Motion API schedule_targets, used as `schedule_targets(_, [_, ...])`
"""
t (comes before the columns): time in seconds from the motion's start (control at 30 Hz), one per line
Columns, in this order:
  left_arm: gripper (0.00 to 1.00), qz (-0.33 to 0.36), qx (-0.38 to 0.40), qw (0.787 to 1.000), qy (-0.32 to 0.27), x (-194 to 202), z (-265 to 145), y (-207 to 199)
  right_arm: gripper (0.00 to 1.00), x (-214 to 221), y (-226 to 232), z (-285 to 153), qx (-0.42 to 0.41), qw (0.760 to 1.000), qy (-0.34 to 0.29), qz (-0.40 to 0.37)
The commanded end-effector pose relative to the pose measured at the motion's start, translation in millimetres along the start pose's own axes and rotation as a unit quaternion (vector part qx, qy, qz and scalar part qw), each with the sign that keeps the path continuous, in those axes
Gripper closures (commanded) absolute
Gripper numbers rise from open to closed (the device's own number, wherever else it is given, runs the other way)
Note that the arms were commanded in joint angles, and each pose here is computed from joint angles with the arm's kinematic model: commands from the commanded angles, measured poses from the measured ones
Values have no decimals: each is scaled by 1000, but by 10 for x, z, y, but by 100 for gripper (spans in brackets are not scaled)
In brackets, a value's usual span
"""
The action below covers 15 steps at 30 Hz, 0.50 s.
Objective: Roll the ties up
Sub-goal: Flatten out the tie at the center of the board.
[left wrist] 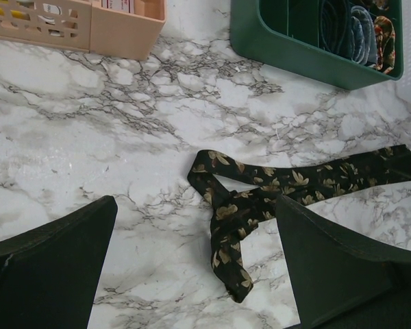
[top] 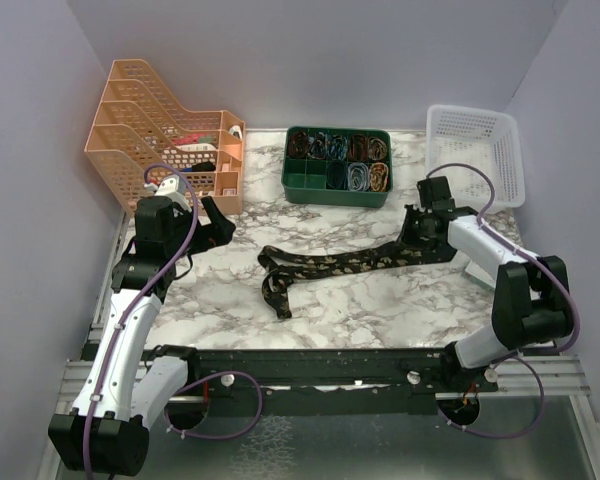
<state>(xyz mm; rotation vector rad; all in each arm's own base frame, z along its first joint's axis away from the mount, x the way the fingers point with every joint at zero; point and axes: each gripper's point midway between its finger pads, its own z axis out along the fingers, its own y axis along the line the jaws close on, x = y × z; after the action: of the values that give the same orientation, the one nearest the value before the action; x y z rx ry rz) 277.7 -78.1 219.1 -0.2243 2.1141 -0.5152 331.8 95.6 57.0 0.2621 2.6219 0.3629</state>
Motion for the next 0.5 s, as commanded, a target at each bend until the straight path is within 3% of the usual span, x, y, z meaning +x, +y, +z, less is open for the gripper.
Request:
schedule_targets(0.0, [1,7,28,1000,0,-35,-19,-103,94,-55,-366,-200,111,994,-20,-6])
schedule_targets(0.1, [1,10,42,999,3,-32,-42,-156,97,22,-646,-197,179,984,-17,-8])
schedule_targets(0.27, [1,12,45,999,6,0,-60,-161,98,8,-796,-181,218,975,-35,0])
schedule_targets(0.47, [2,-21,74,996,47,311,-70,-203,97,-54,-984,-155,283,959,-25,-5])
